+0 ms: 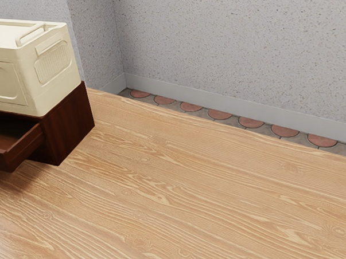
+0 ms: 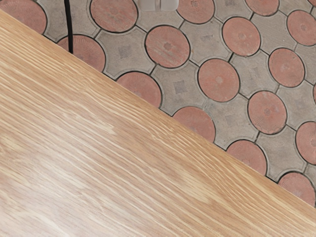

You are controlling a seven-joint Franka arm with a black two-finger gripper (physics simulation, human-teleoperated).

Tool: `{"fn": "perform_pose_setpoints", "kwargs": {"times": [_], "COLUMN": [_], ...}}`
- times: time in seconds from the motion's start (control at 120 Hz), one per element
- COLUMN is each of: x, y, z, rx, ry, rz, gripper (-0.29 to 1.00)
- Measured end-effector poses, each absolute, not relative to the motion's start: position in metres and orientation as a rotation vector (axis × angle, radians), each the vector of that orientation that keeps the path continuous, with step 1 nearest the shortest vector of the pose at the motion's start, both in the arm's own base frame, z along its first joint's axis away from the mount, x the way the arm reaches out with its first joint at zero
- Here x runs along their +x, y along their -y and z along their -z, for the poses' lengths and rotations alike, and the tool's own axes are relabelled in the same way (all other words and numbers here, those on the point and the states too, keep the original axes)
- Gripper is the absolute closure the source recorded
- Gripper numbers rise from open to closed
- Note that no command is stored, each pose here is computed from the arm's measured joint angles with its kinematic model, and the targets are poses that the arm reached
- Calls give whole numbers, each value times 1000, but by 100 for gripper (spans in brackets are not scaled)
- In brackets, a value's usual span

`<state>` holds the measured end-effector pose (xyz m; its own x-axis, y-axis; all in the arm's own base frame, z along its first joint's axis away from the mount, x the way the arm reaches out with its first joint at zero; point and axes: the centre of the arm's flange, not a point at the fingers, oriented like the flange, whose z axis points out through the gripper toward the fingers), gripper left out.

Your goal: Push the drawer handle with one arm to close the drawer

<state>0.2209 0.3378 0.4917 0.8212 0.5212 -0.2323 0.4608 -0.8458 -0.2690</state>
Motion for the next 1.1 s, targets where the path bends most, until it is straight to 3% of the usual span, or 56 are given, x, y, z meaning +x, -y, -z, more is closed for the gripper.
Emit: {"fn": "perform_pose_setpoints", "kwargs": {"times": [0.467, 1.1], "x": [258, 293], "y": [-344, -360], "z": [-461, -440], "rx": [-2925, -2936], "ry": [542, 443], "rz": [-149, 5], "gripper": [79, 79]}}
